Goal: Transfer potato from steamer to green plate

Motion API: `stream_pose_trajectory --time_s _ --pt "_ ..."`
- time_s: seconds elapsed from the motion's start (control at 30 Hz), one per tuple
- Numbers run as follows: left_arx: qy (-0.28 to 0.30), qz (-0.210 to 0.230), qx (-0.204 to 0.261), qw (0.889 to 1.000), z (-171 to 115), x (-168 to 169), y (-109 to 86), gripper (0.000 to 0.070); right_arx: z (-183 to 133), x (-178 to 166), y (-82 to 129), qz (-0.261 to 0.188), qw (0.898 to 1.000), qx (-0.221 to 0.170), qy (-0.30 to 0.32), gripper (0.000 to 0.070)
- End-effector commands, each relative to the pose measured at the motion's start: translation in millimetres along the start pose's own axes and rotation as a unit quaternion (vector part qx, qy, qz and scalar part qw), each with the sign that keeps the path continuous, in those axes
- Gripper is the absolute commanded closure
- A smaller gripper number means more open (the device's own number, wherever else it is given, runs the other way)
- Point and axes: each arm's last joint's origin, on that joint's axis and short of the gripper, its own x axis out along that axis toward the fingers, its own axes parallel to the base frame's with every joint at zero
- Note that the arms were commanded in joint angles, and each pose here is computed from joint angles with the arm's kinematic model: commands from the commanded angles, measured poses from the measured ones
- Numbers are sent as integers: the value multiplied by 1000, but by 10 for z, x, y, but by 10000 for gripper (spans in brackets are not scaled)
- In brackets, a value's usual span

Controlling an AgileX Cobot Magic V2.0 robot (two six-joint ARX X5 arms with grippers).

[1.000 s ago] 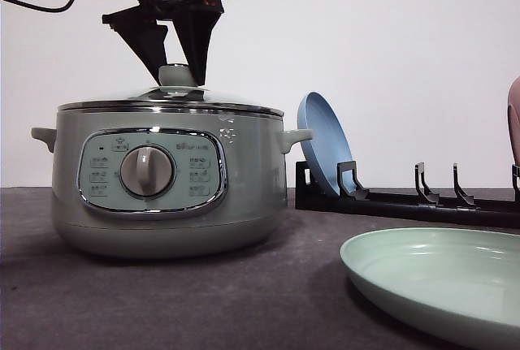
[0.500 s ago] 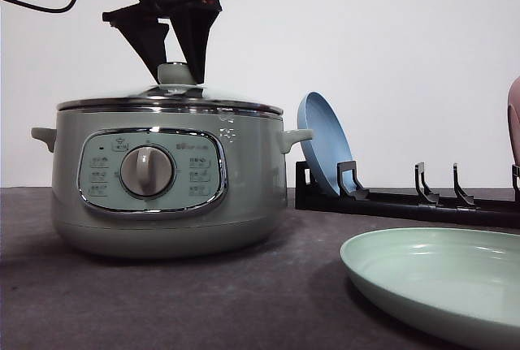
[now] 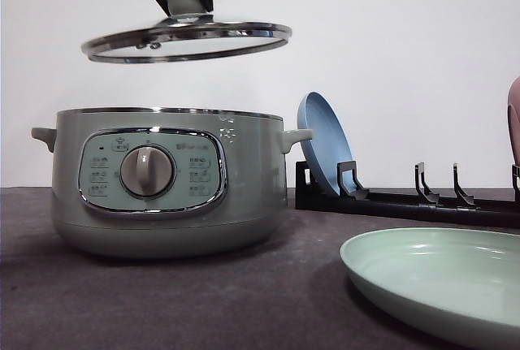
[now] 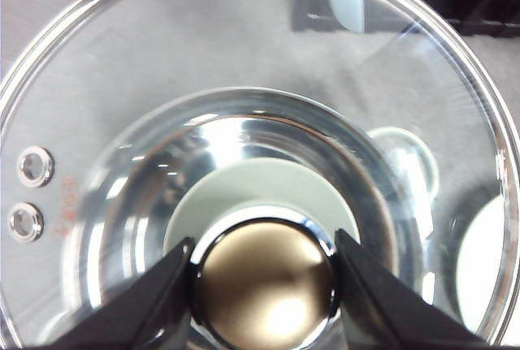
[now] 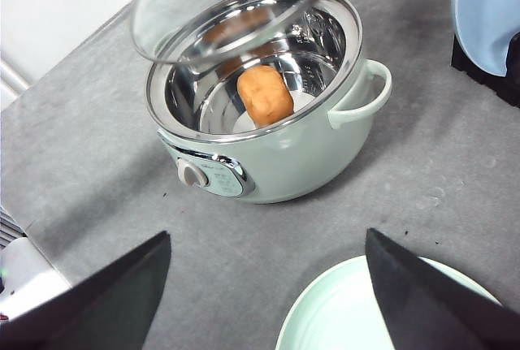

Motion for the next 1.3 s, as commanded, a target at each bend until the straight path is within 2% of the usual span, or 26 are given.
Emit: stream_pose_trajectory --time_s 0.0,0.27,0.57,0.83,1.07,1.27 --pt "-30 3 -3 1000 -30 -308 3 700 27 -7 14 1 1000 -5 -5 234" --pt "-52 33 -20 998 -73 -504 180 700 28 -7 15 1 1000 -15 -6 234" --pt "-60 75 -74 993 -126 -615 637 700 38 -5 17 2 1000 -17 -11 234" --pt "-60 119 -131 982 -214 -689 1109 700 51 37 14 6 1000 -19 -4 234" --pt "-60 150 -172 972 -313 -765 1434 700 309 307 34 18 997 -24 67 234" --pt "-59 165 -192 965 -373 -810 1594 700 749 766 47 16 986 -53 155 234"
